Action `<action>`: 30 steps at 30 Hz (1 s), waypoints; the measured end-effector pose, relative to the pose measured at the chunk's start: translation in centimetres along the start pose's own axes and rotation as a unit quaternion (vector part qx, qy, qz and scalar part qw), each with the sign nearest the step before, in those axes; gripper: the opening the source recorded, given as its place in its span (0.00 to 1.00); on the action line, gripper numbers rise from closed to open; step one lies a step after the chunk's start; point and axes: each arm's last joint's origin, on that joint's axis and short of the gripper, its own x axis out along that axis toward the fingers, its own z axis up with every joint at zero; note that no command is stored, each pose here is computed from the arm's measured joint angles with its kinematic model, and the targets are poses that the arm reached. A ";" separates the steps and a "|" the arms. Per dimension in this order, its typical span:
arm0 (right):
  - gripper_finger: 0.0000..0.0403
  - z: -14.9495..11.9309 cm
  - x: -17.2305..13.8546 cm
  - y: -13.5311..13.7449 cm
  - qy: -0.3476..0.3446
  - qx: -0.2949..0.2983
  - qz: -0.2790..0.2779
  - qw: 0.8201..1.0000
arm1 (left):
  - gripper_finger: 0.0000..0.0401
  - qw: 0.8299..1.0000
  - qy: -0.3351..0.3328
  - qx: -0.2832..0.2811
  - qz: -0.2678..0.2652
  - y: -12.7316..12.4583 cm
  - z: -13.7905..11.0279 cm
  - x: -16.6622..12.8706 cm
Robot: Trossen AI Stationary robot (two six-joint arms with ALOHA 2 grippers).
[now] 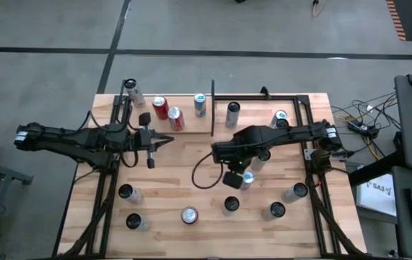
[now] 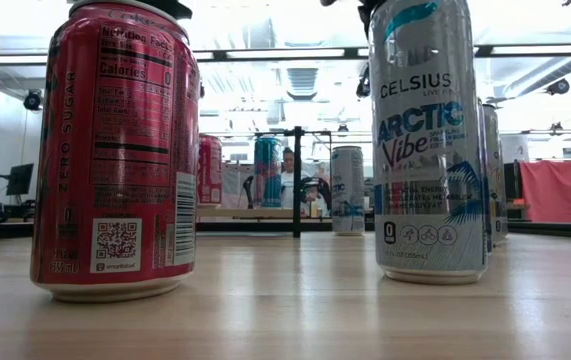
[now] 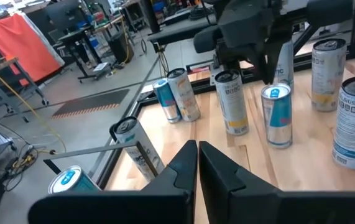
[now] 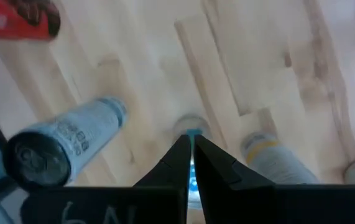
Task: Place canned beverage on shelf
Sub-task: Put the bottom blue and silver soda can on the shelf aligned with the other blue and silver soda can
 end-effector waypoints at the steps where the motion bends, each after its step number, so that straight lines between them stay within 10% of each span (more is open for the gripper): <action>1: 0.03 -0.1 0.2 0.0 0.005 0.000 -0.002 1.000 | 0.00 1.000 0.000 0.000 0.000 0.0 0.0 0.0; 11: 0.09 -0.7 1.2 -0.9 0.049 0.089 -0.036 0.994 | 0.00 1.000 0.001 0.003 0.000 0.0 0.0 0.1; 30: 0.74 -1.6 1.7 -1.3 0.095 0.208 -0.047 0.972 | 0.00 1.000 0.004 0.009 -0.001 -0.1 -0.3 0.1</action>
